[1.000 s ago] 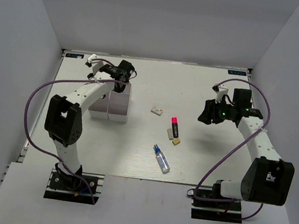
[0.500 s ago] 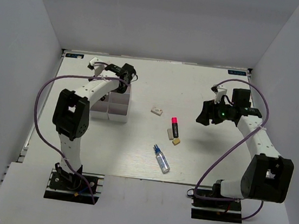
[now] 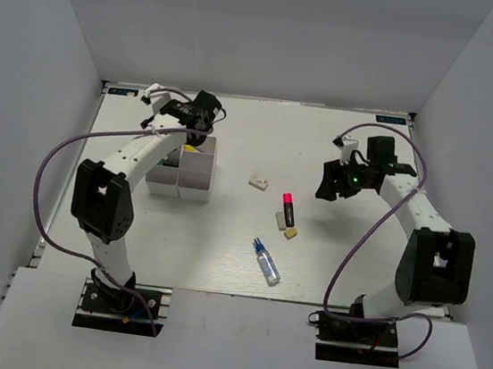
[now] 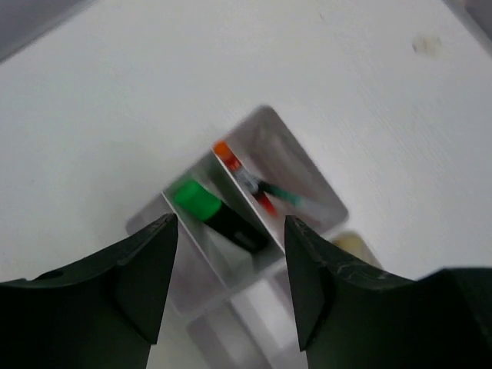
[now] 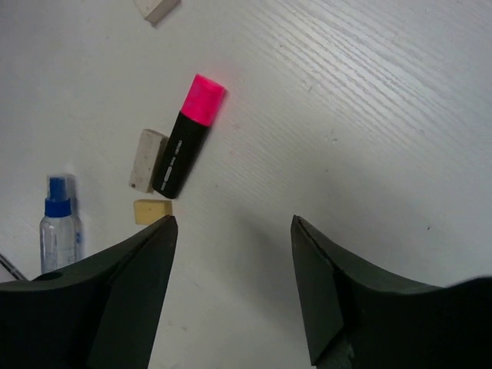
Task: Sort the stationery into containers
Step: Place the pen in the storage box, then pick up the pen from the center of the board.
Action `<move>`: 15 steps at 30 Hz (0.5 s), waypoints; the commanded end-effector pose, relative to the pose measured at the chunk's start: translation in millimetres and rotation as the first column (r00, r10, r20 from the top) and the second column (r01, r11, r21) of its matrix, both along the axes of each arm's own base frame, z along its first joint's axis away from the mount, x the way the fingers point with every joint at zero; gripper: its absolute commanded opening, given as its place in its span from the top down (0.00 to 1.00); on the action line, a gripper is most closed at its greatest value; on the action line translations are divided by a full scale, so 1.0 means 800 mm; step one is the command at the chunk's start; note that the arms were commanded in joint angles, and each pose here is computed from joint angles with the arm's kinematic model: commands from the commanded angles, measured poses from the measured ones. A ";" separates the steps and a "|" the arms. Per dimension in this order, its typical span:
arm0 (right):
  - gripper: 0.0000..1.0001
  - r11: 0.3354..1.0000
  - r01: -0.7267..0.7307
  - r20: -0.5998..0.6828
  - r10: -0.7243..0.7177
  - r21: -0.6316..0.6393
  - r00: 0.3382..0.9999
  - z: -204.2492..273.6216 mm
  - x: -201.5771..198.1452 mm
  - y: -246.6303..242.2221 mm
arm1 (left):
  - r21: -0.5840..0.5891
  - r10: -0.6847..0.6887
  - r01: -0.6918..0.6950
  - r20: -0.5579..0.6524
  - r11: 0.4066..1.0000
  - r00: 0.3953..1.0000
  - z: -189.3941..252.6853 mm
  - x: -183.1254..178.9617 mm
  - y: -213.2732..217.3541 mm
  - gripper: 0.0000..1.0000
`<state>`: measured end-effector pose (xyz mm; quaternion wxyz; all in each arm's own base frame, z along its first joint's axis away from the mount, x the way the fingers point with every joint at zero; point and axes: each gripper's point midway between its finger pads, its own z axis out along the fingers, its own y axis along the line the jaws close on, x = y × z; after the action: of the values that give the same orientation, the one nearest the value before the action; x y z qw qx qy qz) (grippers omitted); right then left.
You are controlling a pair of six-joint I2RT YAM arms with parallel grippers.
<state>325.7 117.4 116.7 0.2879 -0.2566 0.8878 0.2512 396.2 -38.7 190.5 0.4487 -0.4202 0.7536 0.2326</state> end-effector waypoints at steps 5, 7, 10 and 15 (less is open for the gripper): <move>0.38 0.985 -0.049 -0.120 0.029 -0.165 0.992 -0.042 0.033 0.044 | -0.323 -0.636 0.630 0.102 0.706 0.765 0.056 -0.053 -0.109 0.18; 0.34 0.980 -0.061 -0.121 0.038 -0.189 0.992 -0.047 0.039 0.059 | -0.359 -0.718 0.718 0.161 0.596 0.677 0.033 -0.090 -0.121 0.00; 0.28 0.971 -0.091 -0.138 0.062 -0.220 0.988 -0.059 0.034 0.081 | -0.351 -0.764 0.801 0.276 0.485 0.584 0.042 -0.149 -0.119 0.00; 0.22 0.955 -0.111 -0.188 0.059 -0.276 0.980 -0.084 0.021 0.112 | -0.401 -0.783 0.808 0.278 0.432 0.556 0.020 -0.205 -0.109 0.00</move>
<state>335.4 196.9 44.8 0.1521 -0.3194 0.9182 0.1782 244.1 -108.4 216.4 0.4281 -0.1653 0.8711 -0.1749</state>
